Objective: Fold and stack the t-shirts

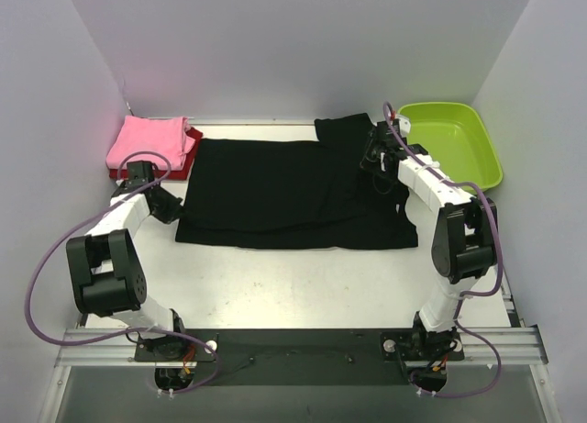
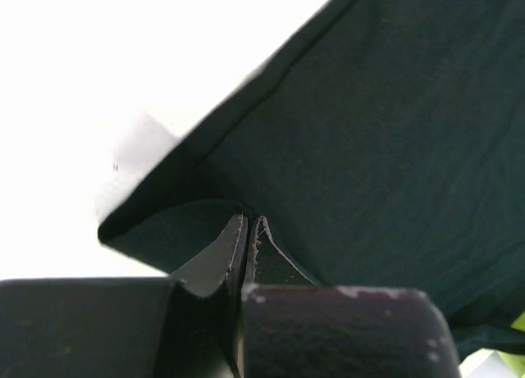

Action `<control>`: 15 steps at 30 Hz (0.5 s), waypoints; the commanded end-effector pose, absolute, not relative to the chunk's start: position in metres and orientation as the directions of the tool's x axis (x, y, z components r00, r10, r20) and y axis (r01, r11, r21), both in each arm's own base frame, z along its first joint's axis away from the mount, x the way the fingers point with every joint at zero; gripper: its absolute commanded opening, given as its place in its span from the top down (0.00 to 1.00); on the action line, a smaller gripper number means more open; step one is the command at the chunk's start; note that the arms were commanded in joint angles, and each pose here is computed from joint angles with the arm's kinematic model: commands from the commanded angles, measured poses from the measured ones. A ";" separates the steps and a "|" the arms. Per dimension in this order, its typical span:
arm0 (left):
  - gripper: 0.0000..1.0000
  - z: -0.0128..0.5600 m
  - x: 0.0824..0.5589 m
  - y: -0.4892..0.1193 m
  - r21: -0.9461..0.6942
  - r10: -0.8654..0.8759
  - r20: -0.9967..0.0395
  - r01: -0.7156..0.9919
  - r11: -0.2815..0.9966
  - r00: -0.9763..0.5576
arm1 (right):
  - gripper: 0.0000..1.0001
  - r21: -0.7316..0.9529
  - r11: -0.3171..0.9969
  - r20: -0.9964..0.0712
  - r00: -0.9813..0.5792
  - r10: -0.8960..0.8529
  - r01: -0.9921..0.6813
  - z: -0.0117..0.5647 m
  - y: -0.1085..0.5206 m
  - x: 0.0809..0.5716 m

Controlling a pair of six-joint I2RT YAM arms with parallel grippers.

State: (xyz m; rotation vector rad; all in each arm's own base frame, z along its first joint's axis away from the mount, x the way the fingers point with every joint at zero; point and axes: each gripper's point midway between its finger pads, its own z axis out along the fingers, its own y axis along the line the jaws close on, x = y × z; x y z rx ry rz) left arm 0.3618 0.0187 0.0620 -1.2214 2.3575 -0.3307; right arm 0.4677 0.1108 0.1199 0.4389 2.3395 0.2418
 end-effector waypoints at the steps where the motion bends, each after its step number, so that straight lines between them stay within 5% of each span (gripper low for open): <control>1: 1.00 0.092 0.357 0.020 -0.452 -0.804 -0.340 -0.665 0.594 -0.488 | 1.00 0.311 0.917 -0.675 -0.622 0.398 0.249 0.148 0.106 0.476; 15: 1.00 0.080 0.352 0.024 -0.417 -0.798 -0.340 -0.681 0.602 -0.497 | 1.00 0.305 0.917 -0.665 -0.632 0.399 0.257 0.141 0.104 0.476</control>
